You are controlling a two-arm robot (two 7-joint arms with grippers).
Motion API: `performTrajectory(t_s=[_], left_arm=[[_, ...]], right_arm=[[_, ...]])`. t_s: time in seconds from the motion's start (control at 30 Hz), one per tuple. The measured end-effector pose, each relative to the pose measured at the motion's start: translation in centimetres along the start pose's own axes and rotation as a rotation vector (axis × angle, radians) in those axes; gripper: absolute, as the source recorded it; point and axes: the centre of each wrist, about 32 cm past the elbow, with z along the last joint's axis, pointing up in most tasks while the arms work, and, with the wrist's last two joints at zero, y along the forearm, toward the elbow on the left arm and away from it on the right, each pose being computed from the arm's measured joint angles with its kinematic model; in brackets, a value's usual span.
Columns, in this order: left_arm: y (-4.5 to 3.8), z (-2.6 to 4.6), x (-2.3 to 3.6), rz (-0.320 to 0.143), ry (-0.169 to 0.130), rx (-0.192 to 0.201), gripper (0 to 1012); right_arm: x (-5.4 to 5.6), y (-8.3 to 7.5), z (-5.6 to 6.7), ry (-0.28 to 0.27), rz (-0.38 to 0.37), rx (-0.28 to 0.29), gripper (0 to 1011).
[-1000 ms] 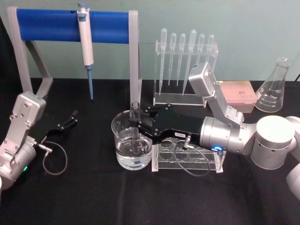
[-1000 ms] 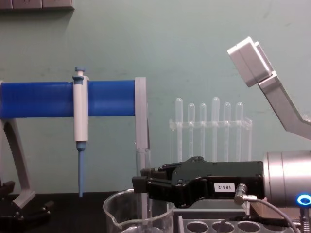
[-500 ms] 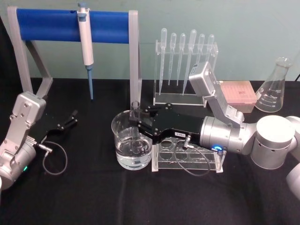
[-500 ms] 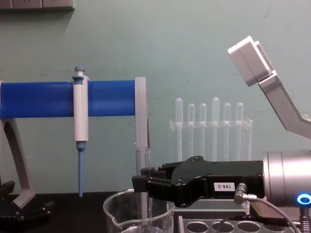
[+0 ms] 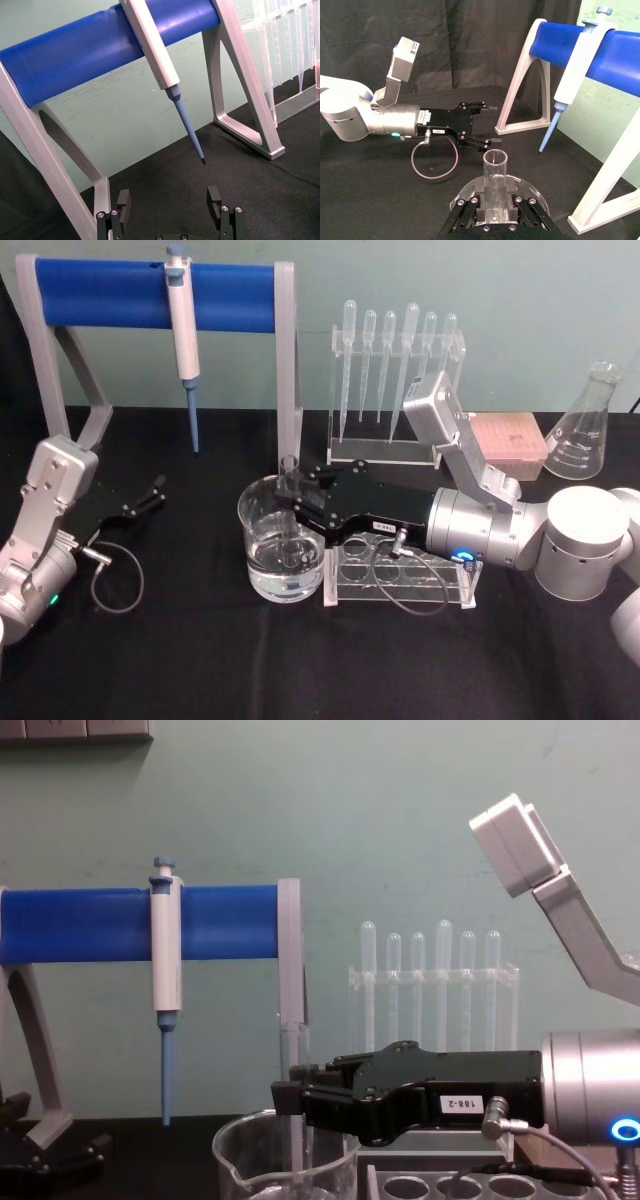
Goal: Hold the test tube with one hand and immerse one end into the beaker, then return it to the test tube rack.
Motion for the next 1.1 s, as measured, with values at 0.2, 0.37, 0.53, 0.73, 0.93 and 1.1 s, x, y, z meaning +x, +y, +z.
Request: performTrajectory(t_s=[0.2, 0.37, 0.53, 0.73, 0.93, 1.1], left_arm=[[0.0, 0.0, 0.0, 0.0, 0.0, 0.0, 1000], [0.0, 0.0, 0.0, 0.0, 0.0, 0.0, 1000], [0.0, 0.0, 0.0, 0.0, 0.0, 0.0, 1000], [0.0, 0.0, 0.0, 0.0, 0.0, 0.0, 1000], [0.0, 0.0, 0.0, 0.0, 0.0, 0.0, 1000], [0.0, 0.0, 0.0, 0.0, 0.0, 0.0, 1000]], right_arm=[[0.0, 0.0, 0.0, 0.0, 0.0, 0.0, 242], [0.0, 0.0, 0.0, 0.0, 0.0, 0.0, 241], [0.0, 0.0, 0.0, 0.0, 0.0, 0.0, 242], [0.0, 0.0, 0.0, 0.0, 0.0, 0.0, 242], [0.0, 0.0, 0.0, 0.0, 0.0, 0.0, 242], [0.0, 0.0, 0.0, 0.0, 0.0, 0.0, 242]])
